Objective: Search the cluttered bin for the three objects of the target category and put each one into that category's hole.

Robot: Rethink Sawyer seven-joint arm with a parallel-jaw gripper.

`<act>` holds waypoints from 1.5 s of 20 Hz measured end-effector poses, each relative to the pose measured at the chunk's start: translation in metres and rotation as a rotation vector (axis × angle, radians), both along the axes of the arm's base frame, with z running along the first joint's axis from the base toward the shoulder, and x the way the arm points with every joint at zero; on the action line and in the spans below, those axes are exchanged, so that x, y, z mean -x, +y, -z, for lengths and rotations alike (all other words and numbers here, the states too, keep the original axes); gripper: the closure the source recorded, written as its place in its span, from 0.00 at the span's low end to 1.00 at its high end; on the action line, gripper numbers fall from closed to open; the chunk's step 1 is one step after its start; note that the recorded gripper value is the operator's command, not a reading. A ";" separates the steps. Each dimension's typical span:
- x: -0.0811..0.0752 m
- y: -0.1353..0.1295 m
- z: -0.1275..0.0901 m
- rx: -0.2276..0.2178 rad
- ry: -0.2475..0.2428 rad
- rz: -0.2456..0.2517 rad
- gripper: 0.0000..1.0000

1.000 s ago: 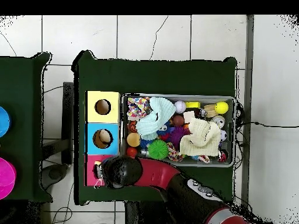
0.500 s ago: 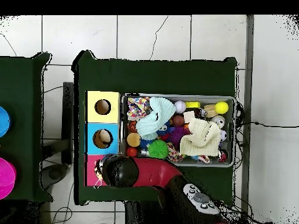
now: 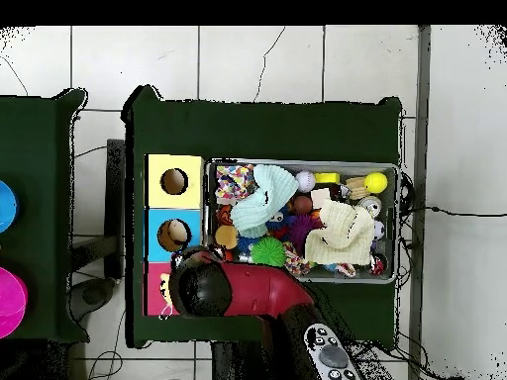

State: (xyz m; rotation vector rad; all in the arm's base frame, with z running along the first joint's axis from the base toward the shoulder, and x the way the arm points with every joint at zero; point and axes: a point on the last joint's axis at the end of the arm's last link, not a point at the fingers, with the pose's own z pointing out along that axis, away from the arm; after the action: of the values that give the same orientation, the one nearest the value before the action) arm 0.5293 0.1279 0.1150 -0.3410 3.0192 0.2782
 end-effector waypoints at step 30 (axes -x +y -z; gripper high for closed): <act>0.027 0.023 -0.054 0.055 -0.050 0.093 0.00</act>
State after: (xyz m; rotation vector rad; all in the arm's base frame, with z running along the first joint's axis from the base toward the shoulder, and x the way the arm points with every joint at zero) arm 0.5025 0.1512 0.1694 -0.2081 2.9867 0.1769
